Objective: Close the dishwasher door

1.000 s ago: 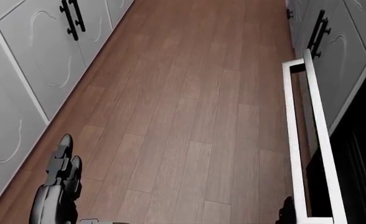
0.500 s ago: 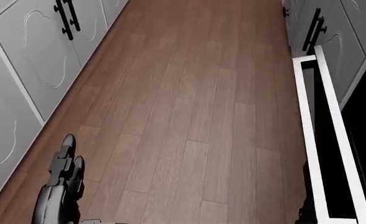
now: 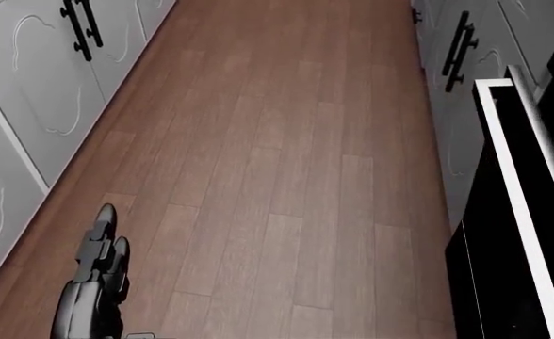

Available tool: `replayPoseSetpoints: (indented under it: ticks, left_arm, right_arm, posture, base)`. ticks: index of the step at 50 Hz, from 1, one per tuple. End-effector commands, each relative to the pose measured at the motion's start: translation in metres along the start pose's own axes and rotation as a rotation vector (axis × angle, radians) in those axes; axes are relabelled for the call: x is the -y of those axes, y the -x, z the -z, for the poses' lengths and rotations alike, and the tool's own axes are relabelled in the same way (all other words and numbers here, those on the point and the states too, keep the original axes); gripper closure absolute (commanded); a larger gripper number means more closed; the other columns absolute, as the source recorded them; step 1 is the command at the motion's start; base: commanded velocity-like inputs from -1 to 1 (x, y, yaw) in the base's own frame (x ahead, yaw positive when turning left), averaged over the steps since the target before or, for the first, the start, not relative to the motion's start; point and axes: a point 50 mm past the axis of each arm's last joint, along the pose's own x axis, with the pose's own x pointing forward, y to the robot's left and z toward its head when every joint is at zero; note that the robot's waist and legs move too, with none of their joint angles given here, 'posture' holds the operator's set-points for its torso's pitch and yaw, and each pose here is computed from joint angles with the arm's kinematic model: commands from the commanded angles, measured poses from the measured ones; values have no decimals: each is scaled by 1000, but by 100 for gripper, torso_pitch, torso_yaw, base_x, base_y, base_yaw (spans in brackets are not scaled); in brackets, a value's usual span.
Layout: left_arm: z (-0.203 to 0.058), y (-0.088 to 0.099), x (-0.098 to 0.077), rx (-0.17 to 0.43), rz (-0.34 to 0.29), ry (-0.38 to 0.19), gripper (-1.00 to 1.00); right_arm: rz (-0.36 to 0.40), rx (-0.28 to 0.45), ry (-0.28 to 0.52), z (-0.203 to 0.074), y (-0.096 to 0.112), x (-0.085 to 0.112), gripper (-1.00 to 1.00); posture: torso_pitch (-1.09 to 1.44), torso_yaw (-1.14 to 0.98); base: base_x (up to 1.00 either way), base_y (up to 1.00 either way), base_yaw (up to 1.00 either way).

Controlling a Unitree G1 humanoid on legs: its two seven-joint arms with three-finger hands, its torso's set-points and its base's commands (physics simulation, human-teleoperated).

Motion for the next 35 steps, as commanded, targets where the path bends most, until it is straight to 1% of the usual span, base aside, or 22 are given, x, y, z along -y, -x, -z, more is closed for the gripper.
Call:
replayPoseSetpoints:
  ticks: [1, 14, 28, 35]
  left_arm:
    - [-17, -2, 0, 87, 2, -1, -100]
    - [-18, -1, 2, 89, 5, -1, -100]
    - [-17, -1, 2, 88, 5, -1, -100]
    - [-17, -1, 1, 86, 3, -1, -100]
  right_arm:
    - [100, 55, -41, -14, -10, 20, -100]
    - [117, 60, -54, -11, -14, 38, -100]
    - [155, 64, -67, -9, -18, 61, -100]
    - [170, 64, -77, -8, -19, 69, -100]
  posture:
    - [0, 0]
    - [0, 0]
    - [0, 0]
    - [0, 0]
  base:
    - [0, 0, 0]
    - [0, 0, 0]
    - [0, 0, 0]
    - [0, 0, 0]
